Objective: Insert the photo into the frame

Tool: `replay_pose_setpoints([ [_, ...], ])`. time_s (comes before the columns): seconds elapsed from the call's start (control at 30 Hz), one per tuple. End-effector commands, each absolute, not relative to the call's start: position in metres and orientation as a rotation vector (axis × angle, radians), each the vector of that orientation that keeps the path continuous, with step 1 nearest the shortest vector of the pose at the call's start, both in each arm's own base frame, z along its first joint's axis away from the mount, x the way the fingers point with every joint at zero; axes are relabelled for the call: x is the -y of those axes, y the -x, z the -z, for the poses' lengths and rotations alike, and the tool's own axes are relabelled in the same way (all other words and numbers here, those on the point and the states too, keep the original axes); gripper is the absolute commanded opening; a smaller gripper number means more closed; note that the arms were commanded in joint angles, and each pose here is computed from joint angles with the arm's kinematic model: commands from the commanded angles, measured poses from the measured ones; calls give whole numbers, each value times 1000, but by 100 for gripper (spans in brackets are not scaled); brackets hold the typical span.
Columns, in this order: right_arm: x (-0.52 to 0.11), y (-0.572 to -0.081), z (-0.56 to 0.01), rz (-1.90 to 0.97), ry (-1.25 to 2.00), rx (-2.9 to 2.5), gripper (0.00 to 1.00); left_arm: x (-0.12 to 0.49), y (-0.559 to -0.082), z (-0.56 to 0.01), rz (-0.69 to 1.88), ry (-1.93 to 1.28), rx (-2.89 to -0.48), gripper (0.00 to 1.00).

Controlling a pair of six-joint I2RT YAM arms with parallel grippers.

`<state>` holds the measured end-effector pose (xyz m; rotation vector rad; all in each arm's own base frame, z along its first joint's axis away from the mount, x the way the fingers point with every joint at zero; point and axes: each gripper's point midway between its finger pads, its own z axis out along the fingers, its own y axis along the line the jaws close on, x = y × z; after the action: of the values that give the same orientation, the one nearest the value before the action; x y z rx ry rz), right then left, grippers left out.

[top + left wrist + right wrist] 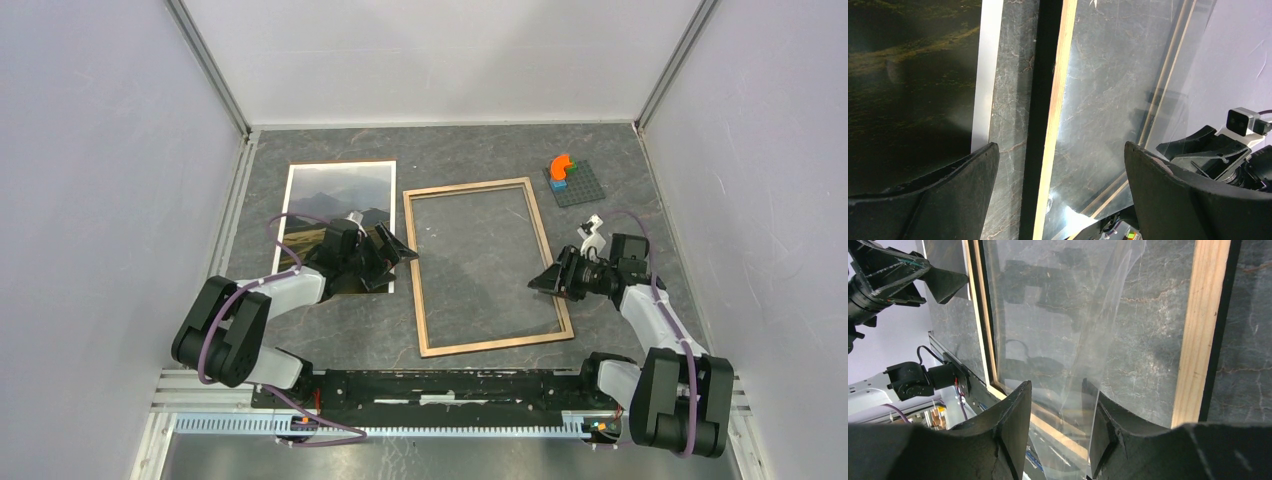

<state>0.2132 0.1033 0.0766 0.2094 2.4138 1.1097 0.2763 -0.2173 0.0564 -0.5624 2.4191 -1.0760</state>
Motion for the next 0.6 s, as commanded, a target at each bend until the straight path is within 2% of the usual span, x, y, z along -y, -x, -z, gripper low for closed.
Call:
replay_pose_setpoints([
  [0.0,-103,-246,-107,-1132,-71,-2254,49,221,-278,-63,1104,555,-2397,100],
  [0.37,-100,-302,-122,-1186,-42,-2181,51,223,-280,-71,1096,507,-2418,100],
  [0.57,-109,-327,-119,-1229,-12,-2192,47,222,-283,-83,1073,438,-2409,100],
])
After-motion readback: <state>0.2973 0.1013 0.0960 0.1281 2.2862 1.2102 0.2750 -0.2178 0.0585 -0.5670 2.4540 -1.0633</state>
